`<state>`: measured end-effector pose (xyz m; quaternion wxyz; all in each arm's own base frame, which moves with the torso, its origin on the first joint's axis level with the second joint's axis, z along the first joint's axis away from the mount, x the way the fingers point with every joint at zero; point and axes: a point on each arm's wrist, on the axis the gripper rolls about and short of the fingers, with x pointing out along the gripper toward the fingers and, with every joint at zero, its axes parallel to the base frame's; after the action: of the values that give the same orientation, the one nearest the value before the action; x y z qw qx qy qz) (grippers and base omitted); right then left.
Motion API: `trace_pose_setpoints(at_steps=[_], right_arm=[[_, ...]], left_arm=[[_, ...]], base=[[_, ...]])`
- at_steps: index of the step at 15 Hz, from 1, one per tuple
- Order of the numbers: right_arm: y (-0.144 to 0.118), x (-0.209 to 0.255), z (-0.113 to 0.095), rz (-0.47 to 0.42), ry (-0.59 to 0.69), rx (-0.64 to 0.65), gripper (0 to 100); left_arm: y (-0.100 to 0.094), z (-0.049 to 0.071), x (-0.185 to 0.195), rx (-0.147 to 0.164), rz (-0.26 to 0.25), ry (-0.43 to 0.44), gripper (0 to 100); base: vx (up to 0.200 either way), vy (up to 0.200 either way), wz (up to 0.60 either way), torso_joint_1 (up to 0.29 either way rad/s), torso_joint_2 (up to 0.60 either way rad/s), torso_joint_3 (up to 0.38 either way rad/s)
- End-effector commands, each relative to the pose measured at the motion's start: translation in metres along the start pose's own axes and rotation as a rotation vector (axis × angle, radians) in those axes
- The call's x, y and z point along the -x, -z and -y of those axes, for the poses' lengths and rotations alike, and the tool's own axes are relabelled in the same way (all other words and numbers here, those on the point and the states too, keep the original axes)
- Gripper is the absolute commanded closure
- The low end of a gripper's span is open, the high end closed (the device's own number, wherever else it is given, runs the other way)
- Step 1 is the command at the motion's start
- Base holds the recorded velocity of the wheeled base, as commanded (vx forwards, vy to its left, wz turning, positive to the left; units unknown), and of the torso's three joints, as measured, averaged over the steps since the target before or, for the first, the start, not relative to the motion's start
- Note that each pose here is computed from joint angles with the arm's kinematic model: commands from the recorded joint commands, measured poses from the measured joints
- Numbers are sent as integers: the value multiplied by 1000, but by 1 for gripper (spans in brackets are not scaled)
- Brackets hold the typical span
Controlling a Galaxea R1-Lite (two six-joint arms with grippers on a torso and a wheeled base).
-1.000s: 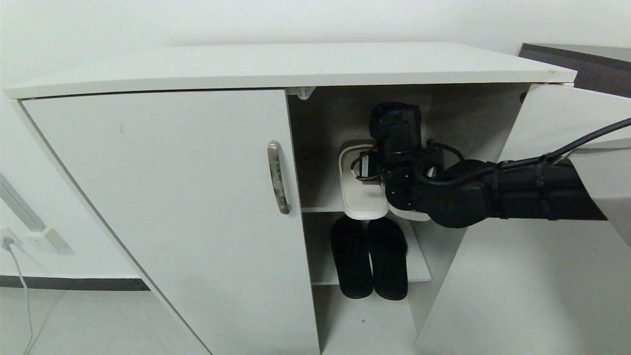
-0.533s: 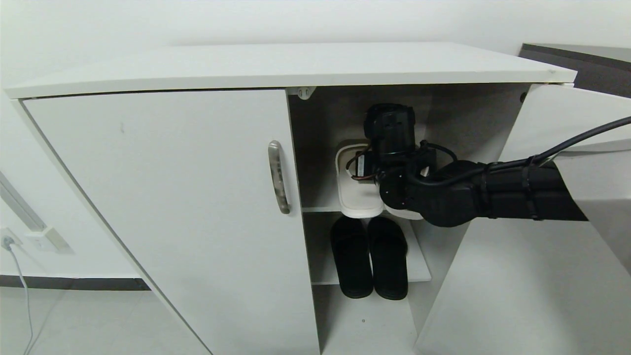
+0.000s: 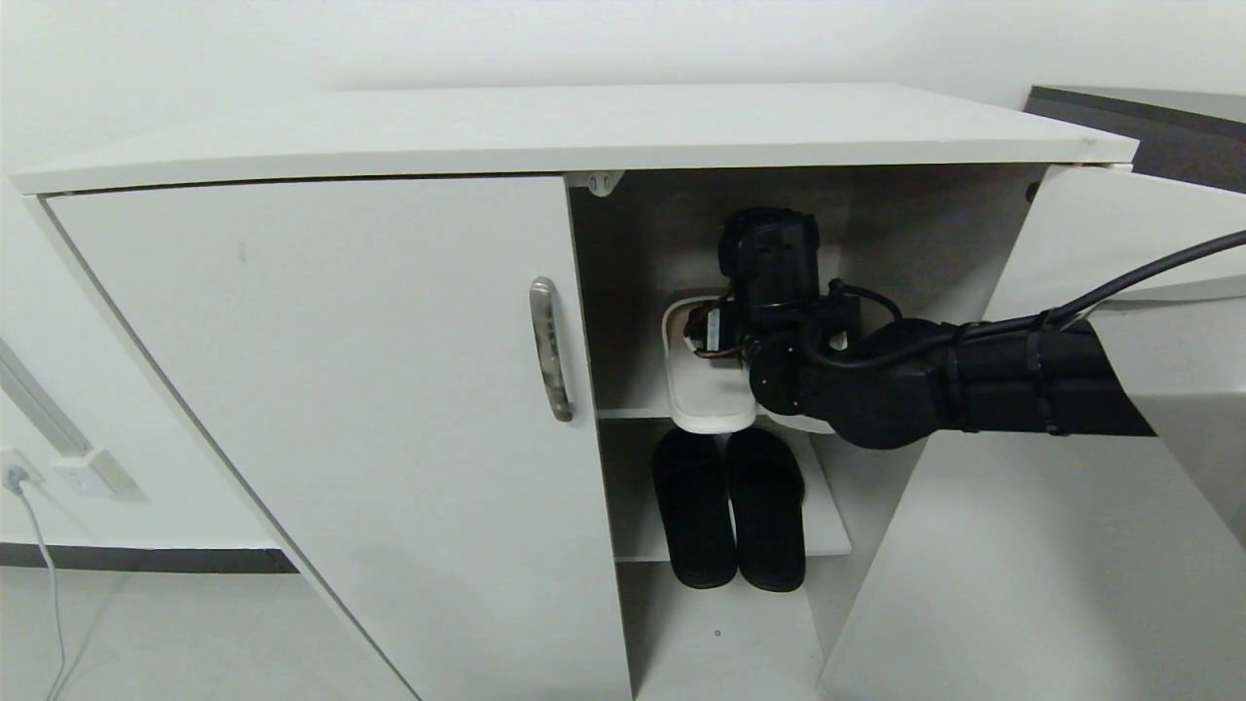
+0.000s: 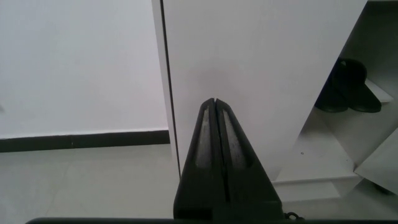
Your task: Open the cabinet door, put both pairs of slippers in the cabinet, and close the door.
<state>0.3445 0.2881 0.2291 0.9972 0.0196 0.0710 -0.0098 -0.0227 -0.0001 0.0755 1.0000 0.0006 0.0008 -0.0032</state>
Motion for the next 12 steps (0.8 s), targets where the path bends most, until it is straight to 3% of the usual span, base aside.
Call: trace_pose_setpoints(at_steps=[1, 12], right_arm=[[-7, 8, 3, 8, -6, -5, 0], [-7, 103, 24, -43, -131, 47, 0]], left_arm=[[0, 0, 0, 0, 0, 0, 100], [0, 0, 0, 0, 0, 0, 100]], base=[[0, 0, 0, 0, 0, 0], [0, 0, 0, 0, 0, 0]])
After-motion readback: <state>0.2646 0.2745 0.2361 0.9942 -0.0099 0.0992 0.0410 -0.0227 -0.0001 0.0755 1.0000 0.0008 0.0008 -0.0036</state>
